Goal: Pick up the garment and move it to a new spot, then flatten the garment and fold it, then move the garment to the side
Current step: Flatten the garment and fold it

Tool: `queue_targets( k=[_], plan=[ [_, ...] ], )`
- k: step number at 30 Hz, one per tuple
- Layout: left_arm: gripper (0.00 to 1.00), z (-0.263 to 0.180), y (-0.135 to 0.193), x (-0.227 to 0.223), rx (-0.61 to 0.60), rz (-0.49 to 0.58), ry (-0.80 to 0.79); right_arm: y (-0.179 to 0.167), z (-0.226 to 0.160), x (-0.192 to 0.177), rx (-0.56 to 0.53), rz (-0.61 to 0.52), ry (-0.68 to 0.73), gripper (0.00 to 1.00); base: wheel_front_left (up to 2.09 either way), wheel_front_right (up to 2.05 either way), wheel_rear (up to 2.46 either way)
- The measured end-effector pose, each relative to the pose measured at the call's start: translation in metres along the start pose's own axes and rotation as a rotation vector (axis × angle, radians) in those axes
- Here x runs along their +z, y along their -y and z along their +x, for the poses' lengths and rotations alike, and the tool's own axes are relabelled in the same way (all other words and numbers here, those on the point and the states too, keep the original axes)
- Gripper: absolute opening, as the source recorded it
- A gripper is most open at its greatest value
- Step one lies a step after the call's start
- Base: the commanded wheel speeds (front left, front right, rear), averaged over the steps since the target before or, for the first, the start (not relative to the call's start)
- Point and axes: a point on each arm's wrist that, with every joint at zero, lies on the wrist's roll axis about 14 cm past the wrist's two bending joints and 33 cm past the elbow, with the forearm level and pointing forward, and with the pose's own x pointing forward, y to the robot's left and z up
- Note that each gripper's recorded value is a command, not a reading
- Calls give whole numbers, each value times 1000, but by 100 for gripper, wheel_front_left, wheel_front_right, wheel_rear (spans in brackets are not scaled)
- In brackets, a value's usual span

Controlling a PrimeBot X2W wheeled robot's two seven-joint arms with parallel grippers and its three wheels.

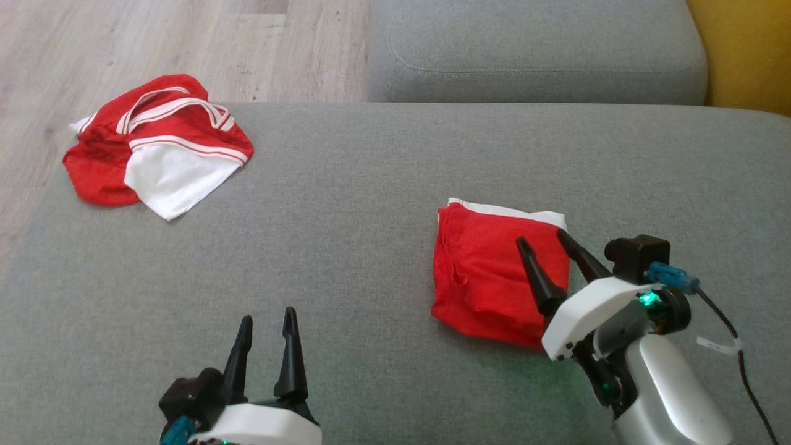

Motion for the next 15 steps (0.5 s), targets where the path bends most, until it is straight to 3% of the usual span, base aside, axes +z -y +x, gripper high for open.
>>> queue_targets(
  k=[4,5,6,7,8,9,10,15],
  plan=[
    [100,0,-1,-2,3,-1,-7,3,-1,-5,-13,-34,-12,100,0,0,0],
    [100,0,-2,-2,6,-1,-9,1,-1,-8,-7,-42,-21,78,0,0,0],
    [100,0,-3,-3,9,-2,-11,-3,0,-11,7,-46,-26,50,0,0,0],
    [100,0,-4,-3,13,-2,-12,-9,2,-14,24,-53,-35,32,0,0,0],
    [100,0,-5,-3,17,-3,-12,-15,3,-19,43,-60,-50,23,0,0,0],
    [100,0,-7,-3,22,-3,-12,-20,4,-26,61,-68,-71,5,0,0,0],
    [100,-1,-8,-3,28,-4,-12,-27,5,-34,80,-78,-97,0,0,0,0],
    [100,-2,-16,-3,55,-6,-10,-48,7,-70,153,-103,-207,0,0,0,0]
  ],
)
